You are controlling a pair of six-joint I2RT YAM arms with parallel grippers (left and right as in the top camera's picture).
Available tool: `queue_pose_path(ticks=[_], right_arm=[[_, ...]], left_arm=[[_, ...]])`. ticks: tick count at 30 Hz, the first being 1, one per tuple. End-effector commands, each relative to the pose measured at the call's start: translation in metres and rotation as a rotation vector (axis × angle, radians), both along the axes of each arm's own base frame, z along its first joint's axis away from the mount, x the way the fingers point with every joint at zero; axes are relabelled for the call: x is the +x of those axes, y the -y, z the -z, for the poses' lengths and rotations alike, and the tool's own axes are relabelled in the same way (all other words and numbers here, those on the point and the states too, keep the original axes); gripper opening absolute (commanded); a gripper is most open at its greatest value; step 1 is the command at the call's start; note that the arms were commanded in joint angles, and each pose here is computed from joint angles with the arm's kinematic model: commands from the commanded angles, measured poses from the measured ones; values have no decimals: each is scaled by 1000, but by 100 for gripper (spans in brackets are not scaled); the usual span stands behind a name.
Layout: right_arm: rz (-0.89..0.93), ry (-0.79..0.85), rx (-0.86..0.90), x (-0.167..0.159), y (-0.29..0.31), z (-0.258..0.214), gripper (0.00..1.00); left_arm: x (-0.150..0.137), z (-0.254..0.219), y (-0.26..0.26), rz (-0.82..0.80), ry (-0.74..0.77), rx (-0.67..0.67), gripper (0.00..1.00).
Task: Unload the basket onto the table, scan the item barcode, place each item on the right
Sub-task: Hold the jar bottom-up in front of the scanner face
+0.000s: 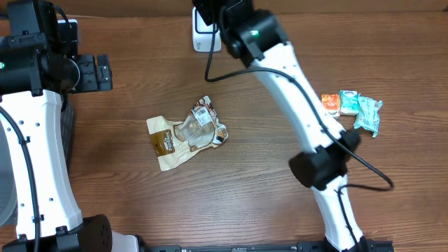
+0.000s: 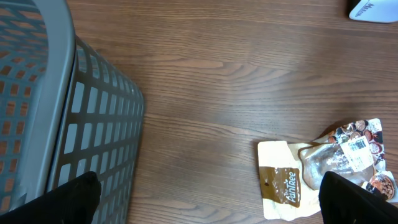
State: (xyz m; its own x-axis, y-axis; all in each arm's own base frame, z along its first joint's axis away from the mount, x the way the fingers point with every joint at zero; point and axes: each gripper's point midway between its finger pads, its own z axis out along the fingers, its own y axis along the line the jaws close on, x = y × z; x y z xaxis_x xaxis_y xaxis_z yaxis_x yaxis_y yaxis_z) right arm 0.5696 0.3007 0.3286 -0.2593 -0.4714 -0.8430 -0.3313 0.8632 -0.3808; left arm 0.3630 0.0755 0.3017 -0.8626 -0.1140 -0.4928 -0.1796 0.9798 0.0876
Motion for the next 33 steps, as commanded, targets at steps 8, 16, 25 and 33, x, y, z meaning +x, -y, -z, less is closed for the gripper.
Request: queue_pose_path(ticks=[8,16,25,33], right_arm=[[-60,120,-460,70,3,93,11],[-82,166,-518,84,-2,110,8],[-89,163,-517,84,-3,114,8],[-112,165,-497,82,-11,113,9]], left_arm=[[-1,-5,-3,5,14,12,99],[-1,-5,-3,5,14,12,100],[-1,-5,-3,5,14,12,99],[-1,-5,-3,5,14,12,99]])
